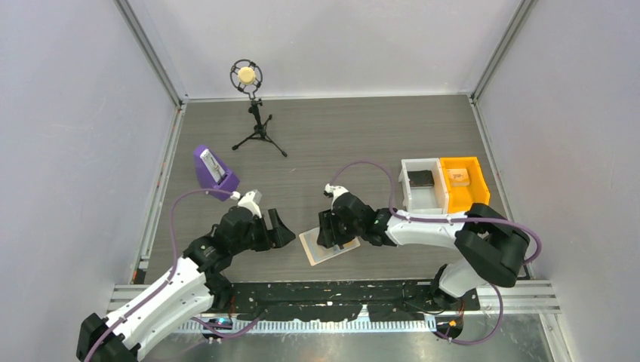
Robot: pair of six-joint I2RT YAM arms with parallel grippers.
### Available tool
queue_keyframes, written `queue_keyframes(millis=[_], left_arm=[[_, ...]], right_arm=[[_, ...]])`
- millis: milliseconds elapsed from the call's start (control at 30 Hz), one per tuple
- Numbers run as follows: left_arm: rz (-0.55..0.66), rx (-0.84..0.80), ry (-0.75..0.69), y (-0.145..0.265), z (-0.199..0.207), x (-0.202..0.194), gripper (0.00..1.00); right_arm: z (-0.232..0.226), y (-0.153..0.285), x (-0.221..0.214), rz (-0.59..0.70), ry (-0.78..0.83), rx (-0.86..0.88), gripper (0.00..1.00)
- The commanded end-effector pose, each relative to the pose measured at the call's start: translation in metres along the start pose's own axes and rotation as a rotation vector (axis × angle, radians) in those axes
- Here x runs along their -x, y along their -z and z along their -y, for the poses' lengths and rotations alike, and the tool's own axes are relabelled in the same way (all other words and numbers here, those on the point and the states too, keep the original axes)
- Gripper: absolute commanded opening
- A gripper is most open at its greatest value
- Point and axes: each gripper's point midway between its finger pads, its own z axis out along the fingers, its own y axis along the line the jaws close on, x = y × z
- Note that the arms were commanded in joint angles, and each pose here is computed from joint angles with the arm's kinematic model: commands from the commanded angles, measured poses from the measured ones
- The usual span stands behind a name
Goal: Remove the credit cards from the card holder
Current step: Remove the credit card from the card holder.
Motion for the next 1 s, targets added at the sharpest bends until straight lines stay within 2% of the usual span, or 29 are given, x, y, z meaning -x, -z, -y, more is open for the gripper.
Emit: queue_keyframes(millis=[0, 133, 367, 633, 967], left_arm=[[0.075, -0.017, -0.006, 0.000, 0.009, 0.020, 0.78], [0.102, 0.006, -0.014, 0.007, 0.007, 0.026, 0.78], [0.227, 0.047, -0.009, 0.029, 0.000, 0.046, 0.80], [0.261, 0.048, -0.014, 0.043, -0.002, 0.048, 0.81], [0.274, 0.051, 0.007, 0.041, -0.005, 0.048, 0.81]], right_arm=[[-0.006, 0.020, 0.024, 0.078, 0.063, -0.041, 0.57], [-0.008, 0.029, 0.033, 0.099, 0.130, -0.128, 0.61], [-0.021, 0.023, 0.029, 0.073, 0.243, -0.227, 0.68], [-0.018, 0.001, 0.018, 0.018, 0.306, -0.297, 0.69], [-0.010, -0.013, 0.002, -0.039, 0.349, -0.342, 0.69]])
